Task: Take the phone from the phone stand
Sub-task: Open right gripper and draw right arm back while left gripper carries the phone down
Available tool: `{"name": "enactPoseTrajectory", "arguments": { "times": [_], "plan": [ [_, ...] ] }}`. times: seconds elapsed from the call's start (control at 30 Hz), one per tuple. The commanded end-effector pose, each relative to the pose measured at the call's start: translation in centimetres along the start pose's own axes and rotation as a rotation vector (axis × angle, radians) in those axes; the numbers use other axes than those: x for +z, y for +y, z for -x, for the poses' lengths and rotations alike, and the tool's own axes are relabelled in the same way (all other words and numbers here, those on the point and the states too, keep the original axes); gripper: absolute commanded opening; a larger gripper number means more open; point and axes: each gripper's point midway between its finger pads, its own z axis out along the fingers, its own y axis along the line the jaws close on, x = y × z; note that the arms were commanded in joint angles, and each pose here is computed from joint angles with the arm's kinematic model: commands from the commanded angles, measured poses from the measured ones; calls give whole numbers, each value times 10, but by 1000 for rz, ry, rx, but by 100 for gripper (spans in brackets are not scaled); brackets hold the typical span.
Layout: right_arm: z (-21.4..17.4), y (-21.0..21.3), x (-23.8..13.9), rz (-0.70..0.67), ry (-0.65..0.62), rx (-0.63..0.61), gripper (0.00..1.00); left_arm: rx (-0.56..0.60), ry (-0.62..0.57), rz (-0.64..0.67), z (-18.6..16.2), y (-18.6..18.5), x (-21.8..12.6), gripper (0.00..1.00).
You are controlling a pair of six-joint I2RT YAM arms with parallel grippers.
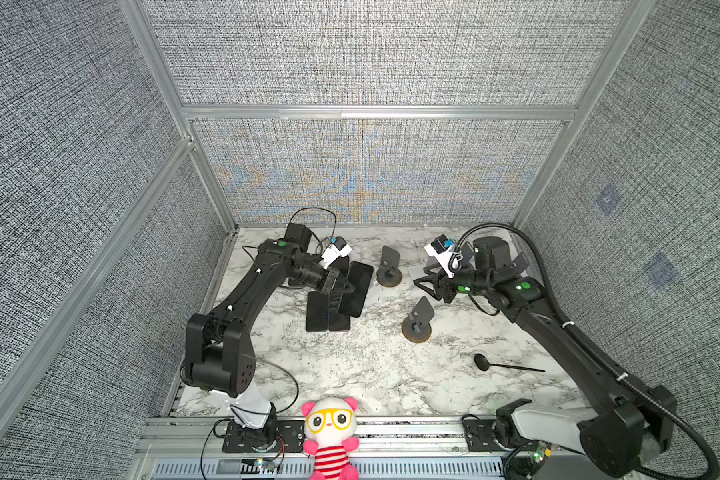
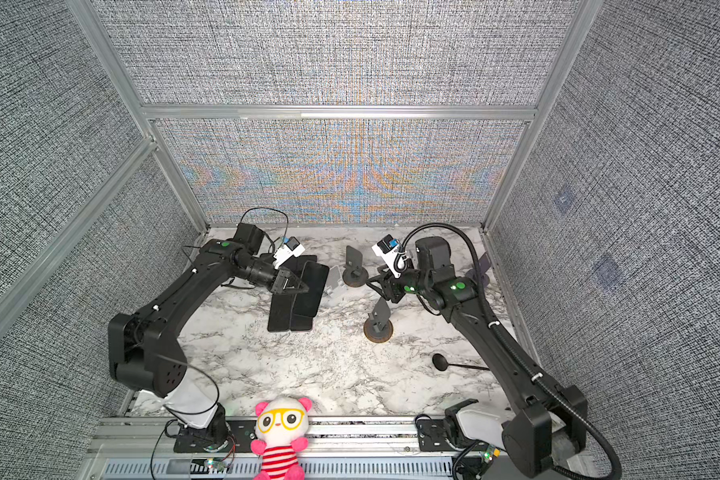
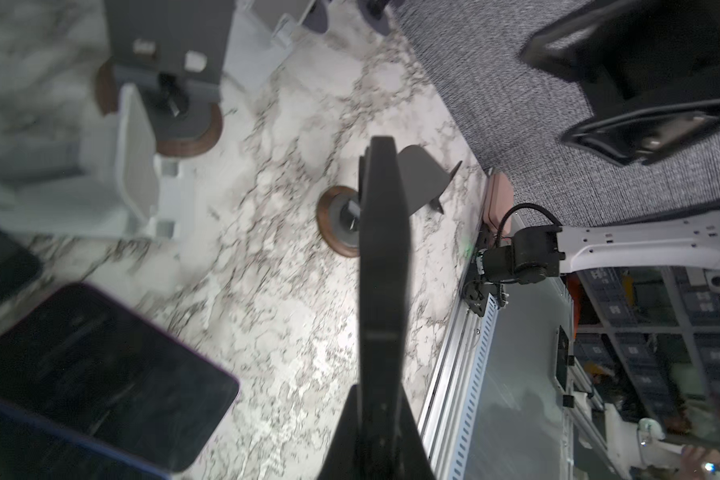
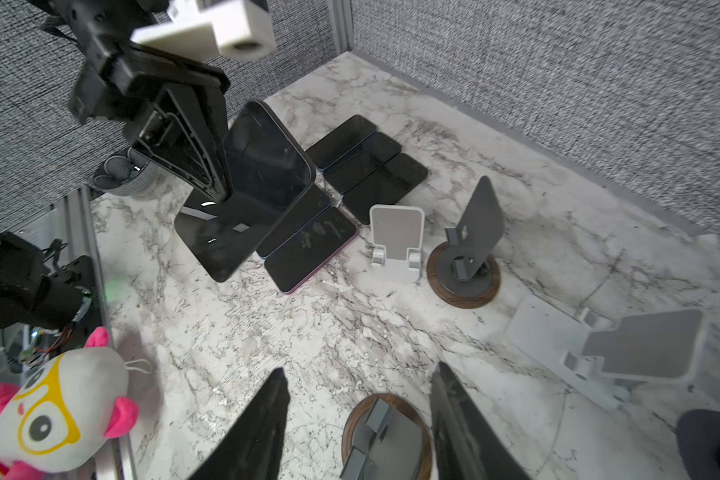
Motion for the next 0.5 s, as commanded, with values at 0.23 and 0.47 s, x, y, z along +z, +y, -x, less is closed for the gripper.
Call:
{"name": "enactPoseTrajectory", "arguments": {
  "times": [0.23,0.47],
  "plan": [
    [13,-17,-20,-160,-101,-23,51,-292,114,175,-47,62,-26,0],
    [8,-20,-32,-218,-104,-32,51,-437,29,388,-72,114,-70,0]
  ]
}}
